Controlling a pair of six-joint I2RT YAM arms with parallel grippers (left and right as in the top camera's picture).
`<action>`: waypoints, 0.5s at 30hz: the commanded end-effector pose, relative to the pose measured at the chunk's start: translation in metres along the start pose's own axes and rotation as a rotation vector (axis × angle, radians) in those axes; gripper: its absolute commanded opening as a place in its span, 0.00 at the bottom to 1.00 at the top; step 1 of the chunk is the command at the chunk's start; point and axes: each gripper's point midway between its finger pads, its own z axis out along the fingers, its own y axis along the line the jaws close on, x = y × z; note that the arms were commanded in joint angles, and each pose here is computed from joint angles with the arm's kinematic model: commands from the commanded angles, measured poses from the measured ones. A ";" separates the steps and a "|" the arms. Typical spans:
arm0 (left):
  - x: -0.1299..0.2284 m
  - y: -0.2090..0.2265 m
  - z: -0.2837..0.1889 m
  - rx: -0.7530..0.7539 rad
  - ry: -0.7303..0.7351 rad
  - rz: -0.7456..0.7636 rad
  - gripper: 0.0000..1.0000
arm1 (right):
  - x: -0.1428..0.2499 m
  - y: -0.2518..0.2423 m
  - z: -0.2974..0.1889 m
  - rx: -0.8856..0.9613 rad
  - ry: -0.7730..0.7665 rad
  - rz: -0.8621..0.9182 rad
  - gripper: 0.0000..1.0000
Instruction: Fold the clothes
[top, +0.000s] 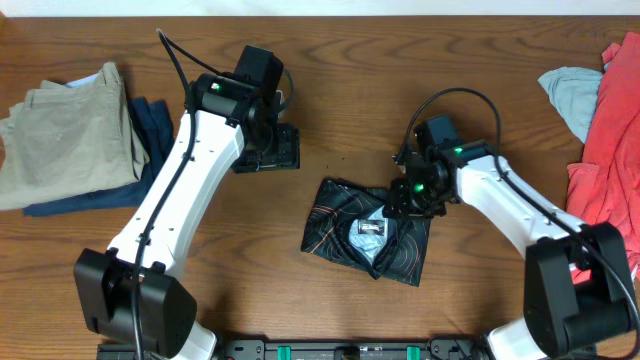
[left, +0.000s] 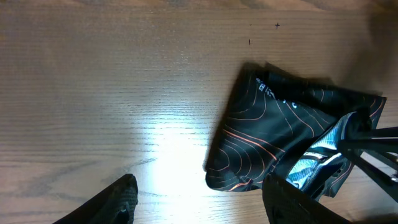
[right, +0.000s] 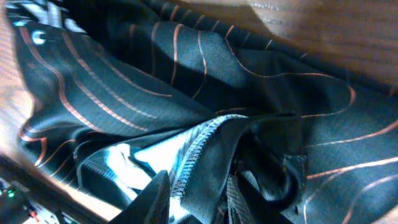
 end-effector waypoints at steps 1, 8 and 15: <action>0.002 0.004 0.004 -0.018 0.014 0.013 0.66 | 0.003 0.001 0.006 0.010 0.017 0.017 0.19; 0.003 0.004 0.004 -0.018 0.015 0.013 0.66 | 0.002 -0.014 -0.018 0.009 0.009 0.072 0.01; 0.002 0.004 0.004 -0.017 0.013 0.013 0.66 | 0.022 -0.087 -0.049 0.255 0.036 0.206 0.01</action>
